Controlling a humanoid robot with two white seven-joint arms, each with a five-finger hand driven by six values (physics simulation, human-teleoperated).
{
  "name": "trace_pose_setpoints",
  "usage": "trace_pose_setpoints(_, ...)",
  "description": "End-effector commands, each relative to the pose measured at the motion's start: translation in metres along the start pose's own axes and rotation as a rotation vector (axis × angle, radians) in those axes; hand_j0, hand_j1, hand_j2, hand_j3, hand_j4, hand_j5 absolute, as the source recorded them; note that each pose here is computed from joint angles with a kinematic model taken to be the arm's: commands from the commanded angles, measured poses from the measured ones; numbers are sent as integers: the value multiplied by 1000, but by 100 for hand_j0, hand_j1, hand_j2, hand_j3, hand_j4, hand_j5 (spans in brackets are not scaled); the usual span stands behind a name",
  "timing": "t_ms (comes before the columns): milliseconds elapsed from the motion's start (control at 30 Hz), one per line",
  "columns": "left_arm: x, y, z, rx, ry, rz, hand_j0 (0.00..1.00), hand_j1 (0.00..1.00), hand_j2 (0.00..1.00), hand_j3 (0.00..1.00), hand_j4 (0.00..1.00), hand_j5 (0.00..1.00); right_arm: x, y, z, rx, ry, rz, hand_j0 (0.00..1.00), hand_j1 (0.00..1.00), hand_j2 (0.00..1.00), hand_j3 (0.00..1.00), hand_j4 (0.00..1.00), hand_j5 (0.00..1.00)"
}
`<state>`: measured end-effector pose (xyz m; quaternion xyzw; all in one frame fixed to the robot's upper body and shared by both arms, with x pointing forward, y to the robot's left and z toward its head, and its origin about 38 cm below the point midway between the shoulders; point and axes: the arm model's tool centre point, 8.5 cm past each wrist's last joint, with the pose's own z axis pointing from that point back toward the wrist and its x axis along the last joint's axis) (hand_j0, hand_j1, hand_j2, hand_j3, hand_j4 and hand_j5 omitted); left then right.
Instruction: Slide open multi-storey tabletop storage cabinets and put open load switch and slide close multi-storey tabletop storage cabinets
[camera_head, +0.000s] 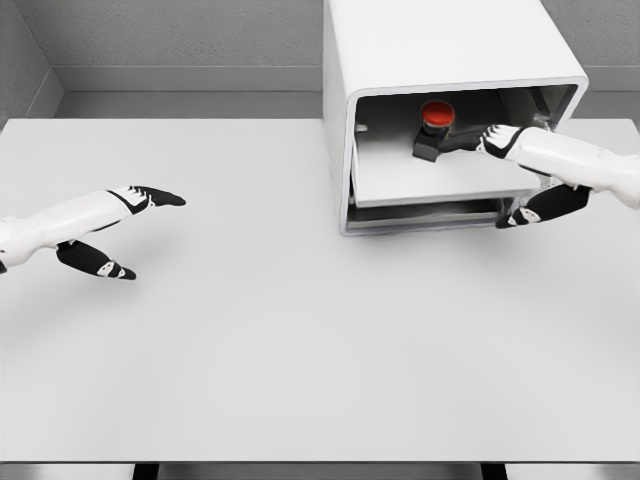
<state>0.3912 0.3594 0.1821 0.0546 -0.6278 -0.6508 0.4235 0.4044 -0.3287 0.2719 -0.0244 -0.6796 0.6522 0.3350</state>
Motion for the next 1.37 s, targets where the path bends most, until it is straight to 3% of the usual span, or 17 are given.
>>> trace_pose_setpoints(0, 0, 1, 0, 6, 0, 5, 100, 100, 100, 100, 100, 100, 8, -8, 5, -8, -12, 9, 100, 100, 100, 100, 100, 100)
trace_pose_setpoints(133, 0, 1, 0, 5, 0, 6, 100, 100, 100, 100, 100, 100, 7, -5, 8, -4, -6, -2, 100, 100, 100, 100, 100, 100)
trace_pose_setpoints(200, 0, 1, 0, 4, 0, 5, 100, 100, 100, 100, 100, 100, 11, 3, 19, 33, 9, -6, 100, 100, 100, 100, 100, 100)
trace_pose_setpoints(667, -1, -5, 1, -5, 4, 13, 100, 100, 100, 100, 100, 100, 5, 4, 20, 11, 22, -22, 100, 100, 100, 100, 100, 100)
trace_pose_setpoints(867, -1, -5, 2, -7, 5, 13, 100, 100, 100, 100, 100, 100, 21, 13, 14, 51, -19, -7, 100, 100, 100, 100, 100, 100)
trace_pose_setpoints(1000, -1, -5, 1, -8, 4, 13, 100, 100, 100, 100, 100, 100, 18, 25, 31, 112, 29, -23, 100, 100, 100, 100, 100, 100)
trace_pose_setpoints(1167, -1, -5, 1, -8, 4, 13, 100, 100, 100, 100, 100, 100, 7, 31, 28, 100, 45, -42, 100, 100, 100, 100, 100, 100)
trace_pose_setpoints(1333, -1, -5, 2, -8, 5, 12, 100, 100, 100, 100, 100, 100, 13, 32, 26, 114, 32, -28, 100, 100, 100, 100, 100, 100)
